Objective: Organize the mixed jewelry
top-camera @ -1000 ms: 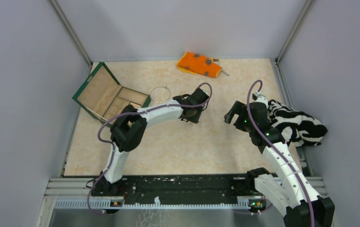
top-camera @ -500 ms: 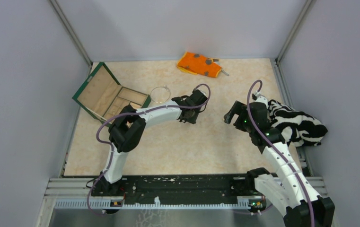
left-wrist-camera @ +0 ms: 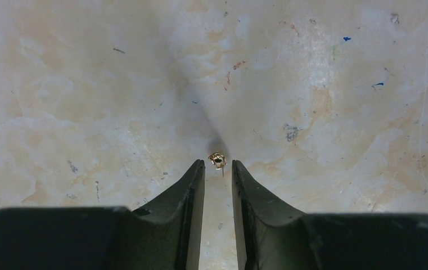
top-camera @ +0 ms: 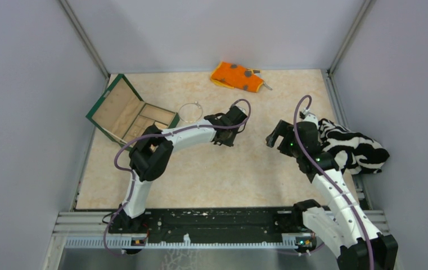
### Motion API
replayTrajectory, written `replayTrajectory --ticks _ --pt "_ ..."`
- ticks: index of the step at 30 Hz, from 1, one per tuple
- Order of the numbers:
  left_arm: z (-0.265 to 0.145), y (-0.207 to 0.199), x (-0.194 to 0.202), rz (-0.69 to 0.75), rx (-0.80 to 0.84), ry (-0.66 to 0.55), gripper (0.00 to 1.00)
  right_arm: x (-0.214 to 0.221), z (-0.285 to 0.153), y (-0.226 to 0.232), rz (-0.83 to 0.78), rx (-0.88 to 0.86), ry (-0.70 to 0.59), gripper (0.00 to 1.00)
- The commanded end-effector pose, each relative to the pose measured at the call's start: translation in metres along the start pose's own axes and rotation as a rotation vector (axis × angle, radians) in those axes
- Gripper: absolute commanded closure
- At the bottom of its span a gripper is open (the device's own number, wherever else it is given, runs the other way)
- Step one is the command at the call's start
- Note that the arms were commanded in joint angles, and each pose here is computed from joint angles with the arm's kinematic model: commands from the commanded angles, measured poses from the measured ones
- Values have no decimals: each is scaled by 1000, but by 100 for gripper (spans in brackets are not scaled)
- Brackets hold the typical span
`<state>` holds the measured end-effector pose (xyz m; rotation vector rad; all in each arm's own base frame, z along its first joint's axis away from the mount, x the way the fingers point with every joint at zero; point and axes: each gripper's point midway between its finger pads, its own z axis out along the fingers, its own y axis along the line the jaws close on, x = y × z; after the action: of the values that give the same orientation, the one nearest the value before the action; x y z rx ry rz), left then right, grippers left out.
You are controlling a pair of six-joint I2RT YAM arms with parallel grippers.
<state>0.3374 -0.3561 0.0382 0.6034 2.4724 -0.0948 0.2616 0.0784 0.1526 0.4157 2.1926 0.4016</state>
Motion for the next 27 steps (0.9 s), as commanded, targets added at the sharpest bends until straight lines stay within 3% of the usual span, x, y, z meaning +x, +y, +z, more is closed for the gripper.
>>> replayTrajectory --ticks 1,27 --pt "-2 -5 -14 1 25 -29 69 -16 -3 14 8 -48 -51 10" --pt "8 -3 -8 6 -2 -5 77 -13 -4 10 9 -34 -49 10"
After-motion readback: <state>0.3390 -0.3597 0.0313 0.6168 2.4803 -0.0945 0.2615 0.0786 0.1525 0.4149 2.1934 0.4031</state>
